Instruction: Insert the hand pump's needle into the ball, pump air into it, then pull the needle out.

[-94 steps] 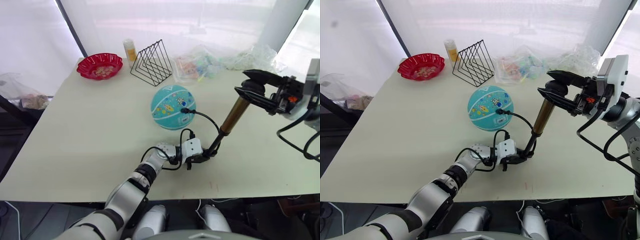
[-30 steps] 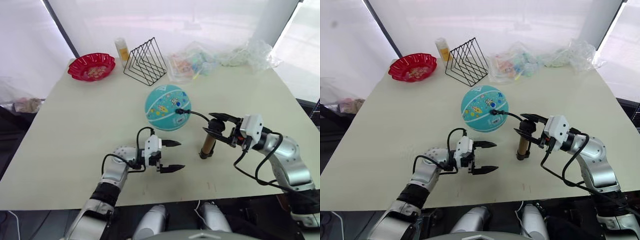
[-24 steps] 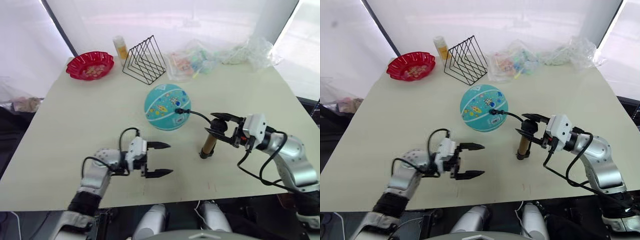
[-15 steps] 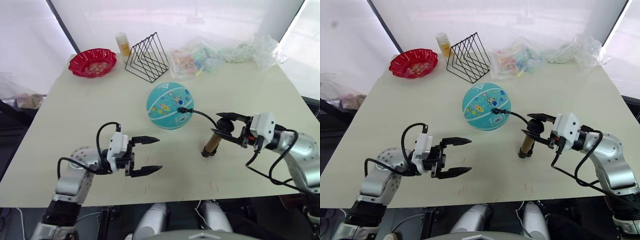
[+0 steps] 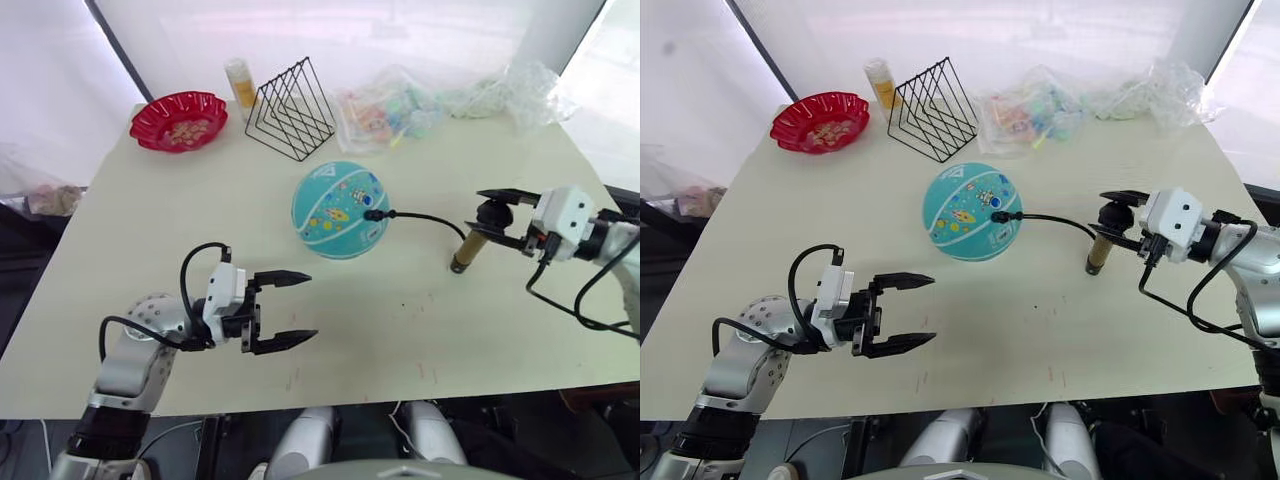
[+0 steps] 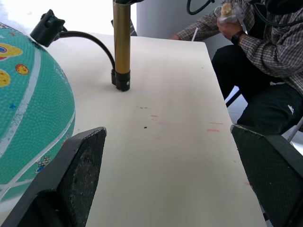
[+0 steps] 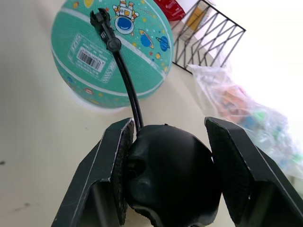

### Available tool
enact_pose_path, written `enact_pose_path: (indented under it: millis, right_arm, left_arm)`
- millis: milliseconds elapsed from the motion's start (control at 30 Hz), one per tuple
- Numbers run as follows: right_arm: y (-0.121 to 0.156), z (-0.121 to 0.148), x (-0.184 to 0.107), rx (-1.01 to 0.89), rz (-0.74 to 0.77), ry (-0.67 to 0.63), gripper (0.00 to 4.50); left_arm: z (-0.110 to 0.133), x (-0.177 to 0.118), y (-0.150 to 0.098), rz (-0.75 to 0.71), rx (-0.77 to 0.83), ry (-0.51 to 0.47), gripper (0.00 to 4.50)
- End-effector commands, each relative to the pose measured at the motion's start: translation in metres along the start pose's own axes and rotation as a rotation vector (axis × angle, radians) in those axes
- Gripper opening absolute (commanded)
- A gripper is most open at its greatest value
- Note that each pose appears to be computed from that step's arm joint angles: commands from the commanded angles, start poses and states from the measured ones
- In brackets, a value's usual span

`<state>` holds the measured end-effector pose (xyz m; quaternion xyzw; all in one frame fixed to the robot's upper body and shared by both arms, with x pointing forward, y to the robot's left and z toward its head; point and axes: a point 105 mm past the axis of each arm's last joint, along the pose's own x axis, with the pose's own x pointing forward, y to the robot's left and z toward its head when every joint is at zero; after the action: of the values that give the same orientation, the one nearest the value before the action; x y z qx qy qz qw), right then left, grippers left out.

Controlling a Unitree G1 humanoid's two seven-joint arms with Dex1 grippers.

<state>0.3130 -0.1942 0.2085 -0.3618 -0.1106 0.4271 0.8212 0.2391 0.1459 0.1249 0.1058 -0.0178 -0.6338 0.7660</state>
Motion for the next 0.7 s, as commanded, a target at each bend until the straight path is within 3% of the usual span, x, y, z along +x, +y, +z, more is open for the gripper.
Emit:
enact_pose_path:
  millis: [33, 200, 367, 533, 700]
  right_arm:
    - [-0.018, 0.016, -0.006, -0.152, -0.039, -0.013, 1.91]
    - [-0.024, 0.016, -0.003, -0.337, -0.044, 0.022, 1.91]
    - [0.011, -0.003, 0.007, -0.637, 0.193, 0.088, 1.91]
    - [0.053, -0.014, 0.026, -0.653, 0.374, 0.01, 1.91]
    - [0.077, -0.02, 0.042, -0.609, 0.416, -0.037, 1.91]
  left_arm:
    - [0.008, 0.002, -0.001, -0.008, 0.031, -0.019, 4.5]
    - [0.008, 0.004, -0.002, -0.013, 0.032, -0.023, 4.5]
    - [0.009, 0.005, -0.001, -0.018, 0.032, -0.029, 4.5]
    - [0.01, 0.006, 0.001, -0.021, 0.036, -0.033, 4.5]
    - [0.012, 0.006, 0.002, -0.014, 0.044, -0.036, 4.5]
